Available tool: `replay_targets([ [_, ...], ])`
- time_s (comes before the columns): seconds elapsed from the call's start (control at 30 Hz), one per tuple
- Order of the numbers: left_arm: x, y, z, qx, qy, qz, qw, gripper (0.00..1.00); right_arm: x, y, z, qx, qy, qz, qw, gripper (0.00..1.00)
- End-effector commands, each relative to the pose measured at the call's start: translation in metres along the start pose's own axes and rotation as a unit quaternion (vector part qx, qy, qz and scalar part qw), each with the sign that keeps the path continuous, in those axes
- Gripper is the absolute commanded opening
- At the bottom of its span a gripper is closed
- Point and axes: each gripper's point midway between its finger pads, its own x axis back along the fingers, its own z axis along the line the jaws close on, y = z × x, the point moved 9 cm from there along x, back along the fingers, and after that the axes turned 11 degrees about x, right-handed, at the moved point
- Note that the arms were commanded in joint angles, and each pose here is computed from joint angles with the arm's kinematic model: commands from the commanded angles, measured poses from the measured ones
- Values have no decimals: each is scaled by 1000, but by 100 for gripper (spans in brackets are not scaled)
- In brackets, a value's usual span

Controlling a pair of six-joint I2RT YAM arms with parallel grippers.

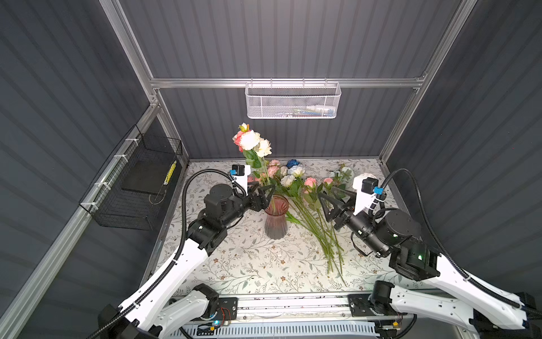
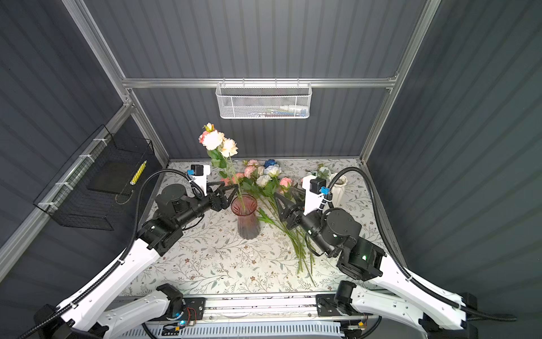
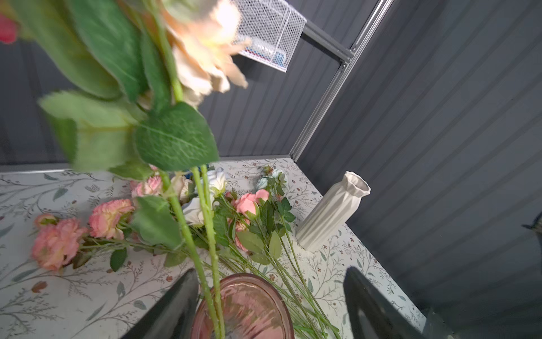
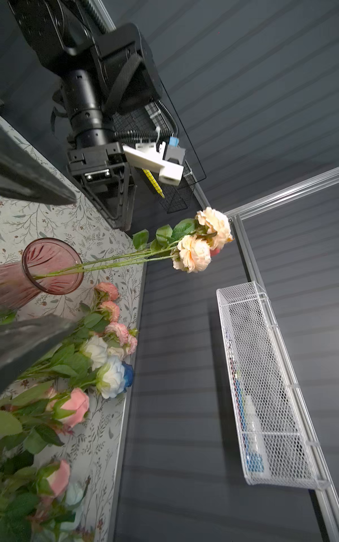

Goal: Arrange the flowers into the vase

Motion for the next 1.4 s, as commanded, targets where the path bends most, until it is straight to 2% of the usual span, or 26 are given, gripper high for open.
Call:
replay_targets([
  [0.0,17,8,-10,19,-11,-22,1000,90,-4,-15,-5,-2,-15,33,999,66],
  [0.1,33,18,-20,28,-29,-45,998,100,-11,-32,-12,-6,-30,75,997,67],
  [0.23,50,23,-28,36,-44,-59,997,100,-33,-74,-37,-39,-62,180,981,64],
  [0.43,66,7,-20,56,-33,-47,997,100,-61,-149,-75,-58,-121,321,937,58],
  [0.47,69,3,-17,59,-27,-43,997,100,-68,-166,-81,-54,-134,352,925,57],
  [0.67,85,-30,6,78,14,-18,997,100,-83,-215,-107,-45,-177,437,881,45],
  [0.77,89,-43,16,87,31,-9,996,100,-89,-234,-116,-49,-187,460,866,43],
  [0.93,90,-57,25,94,48,6,994,100,-97,-252,-126,-51,-201,480,852,38],
  [1.17,90,-61,29,90,59,12,994,100,-100,-267,-131,-48,-208,500,840,34],
  [1.37,91,-62,31,87,66,11,994,100,-103,-273,-136,-38,-218,505,834,27],
])
